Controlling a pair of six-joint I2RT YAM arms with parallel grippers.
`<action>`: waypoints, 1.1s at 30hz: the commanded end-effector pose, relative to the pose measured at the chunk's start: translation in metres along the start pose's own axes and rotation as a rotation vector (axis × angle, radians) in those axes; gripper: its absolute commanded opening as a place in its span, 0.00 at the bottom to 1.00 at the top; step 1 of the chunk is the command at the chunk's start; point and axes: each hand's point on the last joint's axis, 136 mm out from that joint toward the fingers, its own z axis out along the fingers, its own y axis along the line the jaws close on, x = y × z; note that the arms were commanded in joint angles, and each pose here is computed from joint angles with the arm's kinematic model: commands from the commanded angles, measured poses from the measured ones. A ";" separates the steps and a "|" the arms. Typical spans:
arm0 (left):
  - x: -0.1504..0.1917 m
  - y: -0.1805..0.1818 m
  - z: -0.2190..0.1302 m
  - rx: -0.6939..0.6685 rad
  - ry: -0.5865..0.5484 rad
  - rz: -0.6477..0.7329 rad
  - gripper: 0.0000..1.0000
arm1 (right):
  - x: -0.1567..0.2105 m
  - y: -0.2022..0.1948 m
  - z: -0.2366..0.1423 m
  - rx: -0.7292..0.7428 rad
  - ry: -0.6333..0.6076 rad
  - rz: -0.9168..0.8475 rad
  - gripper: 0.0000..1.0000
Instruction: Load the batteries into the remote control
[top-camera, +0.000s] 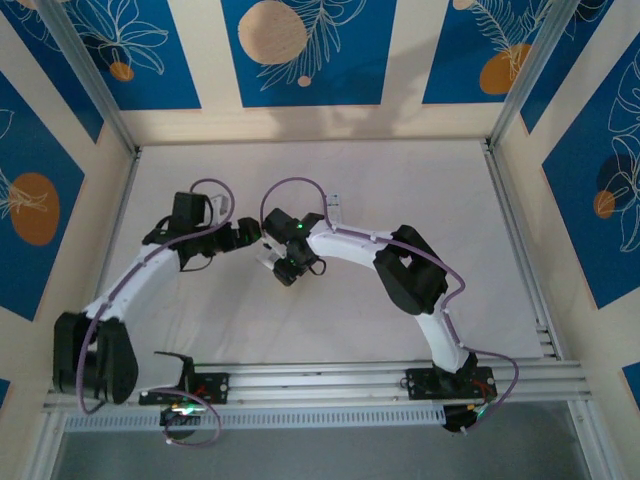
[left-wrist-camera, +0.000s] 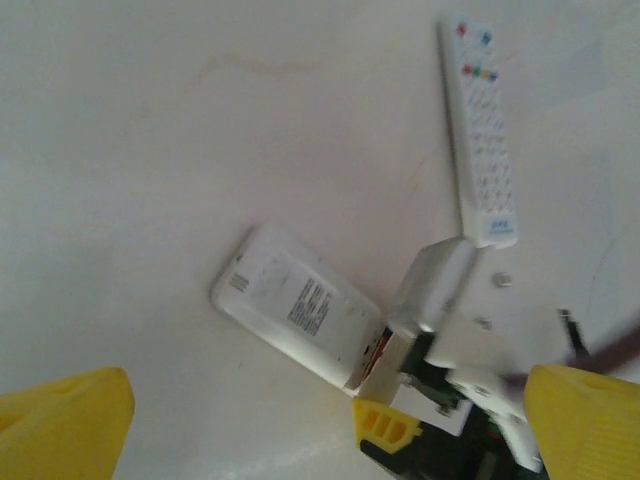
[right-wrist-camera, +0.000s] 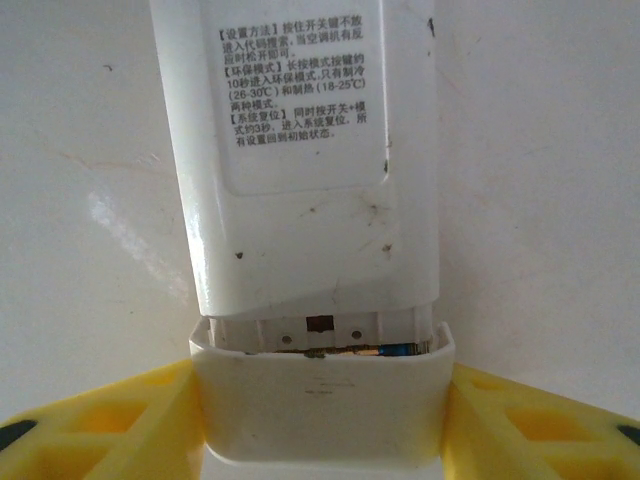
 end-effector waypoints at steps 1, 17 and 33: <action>0.009 0.000 0.020 0.077 0.057 -0.099 0.98 | 0.010 0.000 0.022 -0.038 0.036 -0.032 0.57; 0.025 0.055 0.066 -0.134 0.177 -0.228 0.80 | 0.009 0.009 0.044 -0.124 0.037 0.017 0.64; 0.011 0.047 0.067 -0.082 0.152 -0.202 0.73 | -0.016 -0.013 0.005 -0.159 -0.066 0.122 0.75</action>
